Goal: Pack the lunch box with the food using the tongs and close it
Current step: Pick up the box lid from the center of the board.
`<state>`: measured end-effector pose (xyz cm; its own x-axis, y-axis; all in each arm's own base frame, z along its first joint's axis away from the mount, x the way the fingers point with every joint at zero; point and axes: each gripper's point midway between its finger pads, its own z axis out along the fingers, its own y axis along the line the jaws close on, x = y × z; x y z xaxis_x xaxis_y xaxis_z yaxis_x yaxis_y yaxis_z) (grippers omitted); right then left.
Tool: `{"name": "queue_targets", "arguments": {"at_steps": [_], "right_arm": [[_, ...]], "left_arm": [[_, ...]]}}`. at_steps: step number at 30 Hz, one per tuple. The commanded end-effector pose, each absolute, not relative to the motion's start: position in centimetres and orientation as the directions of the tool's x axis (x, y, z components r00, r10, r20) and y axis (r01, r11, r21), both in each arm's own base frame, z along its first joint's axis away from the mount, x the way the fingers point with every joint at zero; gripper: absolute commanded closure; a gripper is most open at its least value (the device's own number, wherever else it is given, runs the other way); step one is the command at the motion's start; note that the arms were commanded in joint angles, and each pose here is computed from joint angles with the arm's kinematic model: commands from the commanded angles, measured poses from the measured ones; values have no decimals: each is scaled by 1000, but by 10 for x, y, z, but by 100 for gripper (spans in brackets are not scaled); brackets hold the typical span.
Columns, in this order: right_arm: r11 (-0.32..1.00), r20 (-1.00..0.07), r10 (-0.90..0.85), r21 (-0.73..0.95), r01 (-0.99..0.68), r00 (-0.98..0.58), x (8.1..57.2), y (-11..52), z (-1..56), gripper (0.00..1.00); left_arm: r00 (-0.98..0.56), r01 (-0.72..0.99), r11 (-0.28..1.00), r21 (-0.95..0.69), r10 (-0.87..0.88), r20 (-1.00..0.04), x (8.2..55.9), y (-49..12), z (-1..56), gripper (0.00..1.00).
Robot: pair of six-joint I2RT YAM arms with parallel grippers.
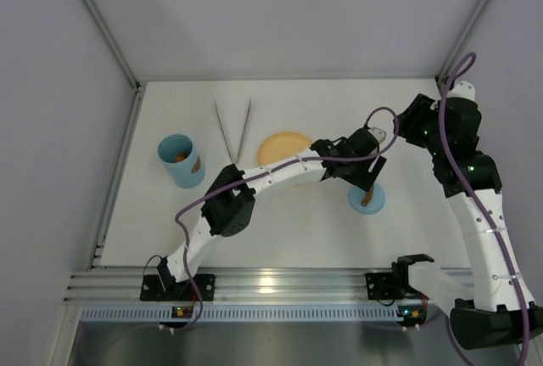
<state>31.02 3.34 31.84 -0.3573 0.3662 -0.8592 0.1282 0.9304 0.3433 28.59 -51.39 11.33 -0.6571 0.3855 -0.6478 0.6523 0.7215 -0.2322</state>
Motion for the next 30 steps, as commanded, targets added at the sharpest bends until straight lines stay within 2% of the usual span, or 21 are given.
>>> {"name": "queue_targets", "arguments": {"at_steps": [1,14,30], "right_arm": [[919,-849,395,370,139,-352,300,31,321,50],[914,-846,402,391,103,-351,297,37,326,50],[912,-848,406,399,94,-342,296,38,331,52]], "left_arm": [[-648,654,710,-261,348,-678,287,-537,115,23],[-586,680,720,-139,420,-693,263,-563,82,25],[-601,666,744,-61,487,-634,241,-547,52,36]]}}
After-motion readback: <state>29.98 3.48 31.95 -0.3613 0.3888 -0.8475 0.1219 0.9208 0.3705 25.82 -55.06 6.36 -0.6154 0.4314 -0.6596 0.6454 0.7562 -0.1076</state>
